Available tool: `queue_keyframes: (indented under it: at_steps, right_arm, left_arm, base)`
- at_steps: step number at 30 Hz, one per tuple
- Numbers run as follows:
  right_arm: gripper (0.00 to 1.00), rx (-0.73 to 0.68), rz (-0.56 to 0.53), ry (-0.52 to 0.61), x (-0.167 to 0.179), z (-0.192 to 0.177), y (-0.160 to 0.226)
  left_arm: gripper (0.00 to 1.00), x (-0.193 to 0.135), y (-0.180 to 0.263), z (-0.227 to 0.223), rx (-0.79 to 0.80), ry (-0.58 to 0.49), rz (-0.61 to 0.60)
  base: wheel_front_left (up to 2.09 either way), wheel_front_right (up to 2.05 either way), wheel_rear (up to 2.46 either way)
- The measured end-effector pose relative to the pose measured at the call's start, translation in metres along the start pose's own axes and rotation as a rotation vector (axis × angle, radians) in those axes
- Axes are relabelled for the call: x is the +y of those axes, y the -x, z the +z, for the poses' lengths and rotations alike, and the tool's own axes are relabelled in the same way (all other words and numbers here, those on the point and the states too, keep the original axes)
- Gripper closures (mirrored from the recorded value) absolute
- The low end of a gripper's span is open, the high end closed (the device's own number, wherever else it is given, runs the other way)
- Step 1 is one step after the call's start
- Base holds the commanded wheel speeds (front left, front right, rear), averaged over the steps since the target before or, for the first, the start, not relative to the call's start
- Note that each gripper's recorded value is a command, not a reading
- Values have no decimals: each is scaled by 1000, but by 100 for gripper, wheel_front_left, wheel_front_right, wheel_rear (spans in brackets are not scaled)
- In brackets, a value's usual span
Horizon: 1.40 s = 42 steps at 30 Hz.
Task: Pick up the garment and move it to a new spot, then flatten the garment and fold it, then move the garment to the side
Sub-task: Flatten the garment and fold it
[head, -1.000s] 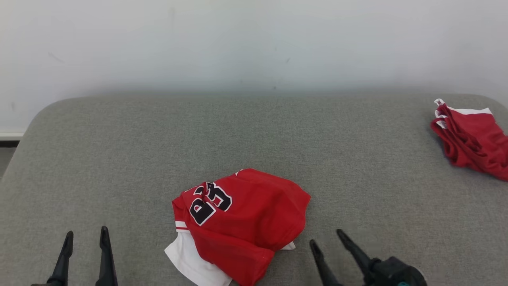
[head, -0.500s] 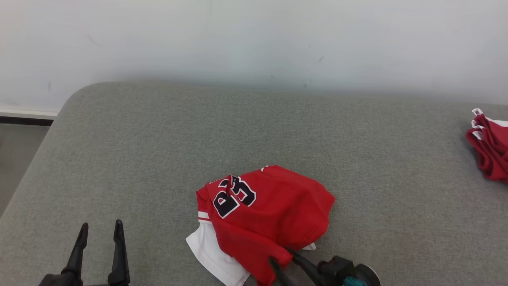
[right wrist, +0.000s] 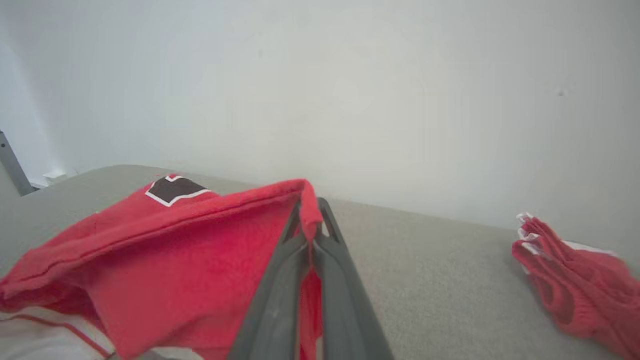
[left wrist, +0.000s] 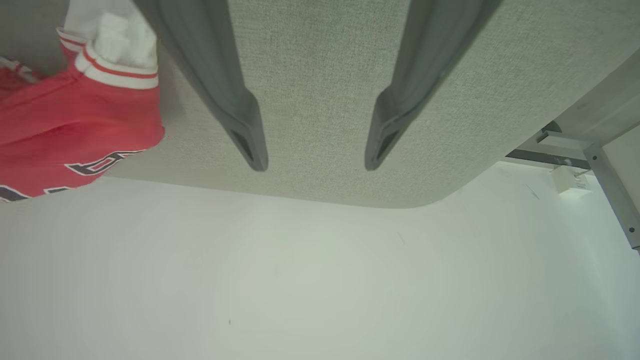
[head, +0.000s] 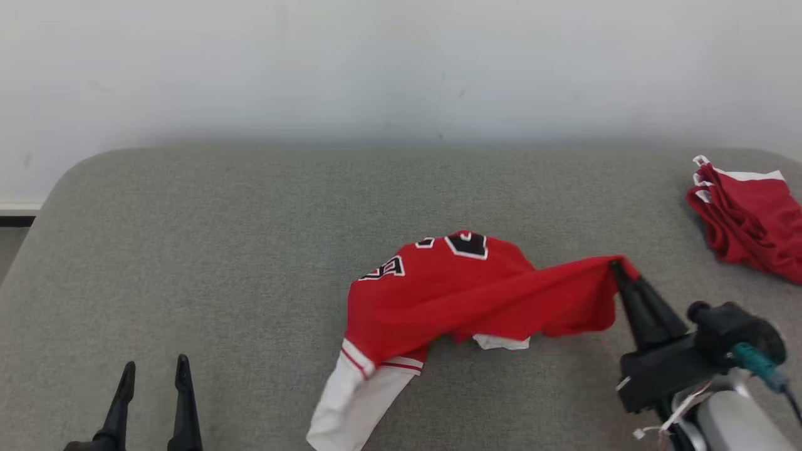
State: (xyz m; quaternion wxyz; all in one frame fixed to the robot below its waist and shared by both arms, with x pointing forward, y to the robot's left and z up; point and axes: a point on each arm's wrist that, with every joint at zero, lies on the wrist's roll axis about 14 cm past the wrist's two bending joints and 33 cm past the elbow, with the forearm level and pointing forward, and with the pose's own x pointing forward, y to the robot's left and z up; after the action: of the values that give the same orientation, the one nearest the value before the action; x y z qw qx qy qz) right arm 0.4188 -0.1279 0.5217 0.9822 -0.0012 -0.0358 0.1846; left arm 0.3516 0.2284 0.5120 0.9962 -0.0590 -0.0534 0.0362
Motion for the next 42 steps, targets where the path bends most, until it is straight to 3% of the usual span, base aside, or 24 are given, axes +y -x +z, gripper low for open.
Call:
queue_keyframes:
  at_steps: [4, 8, 20, 21, 22, 33, 42]
  right_arm:
    - [100, -45, -103, 85, -50, 25, 15]
    - [100, 13, -169, 125, -79, 16, 37]
    - [100, 269, -282, 55, -75, -67, 117]
    - [27, 273, -289, 49, -75, -69, 119]
    - [0, 269, -292, 43, -73, -69, 120]
    - [0, 114, -314, 35, -76, -31, 121]
    - [0, 4, -300, 8, -56, -5, 110]
  left_arm:
    - [0, -11, -4, -4, 9, 8, -31]
    - [0, -20, -7, -8, 19, 15, -52]
    - [0, -24, -6, -10, 25, 22, -63]
    - [0, -26, -6, -11, 27, 19, -67]
    - [0, -27, -7, -11, 29, 16, -72]
    - [0, -35, -8, -13, 33, 19, -98]
    - [0, -43, -1, -36, 108, 28, -124]
  base:
    - [0, 0, 0]
    - [0, 0, 0]
    - [0, 0, 0]
    - [0, 0, 0]
    - [0, 0, 0]
    - [0, 0, 0]
    - [0, 0, 0]
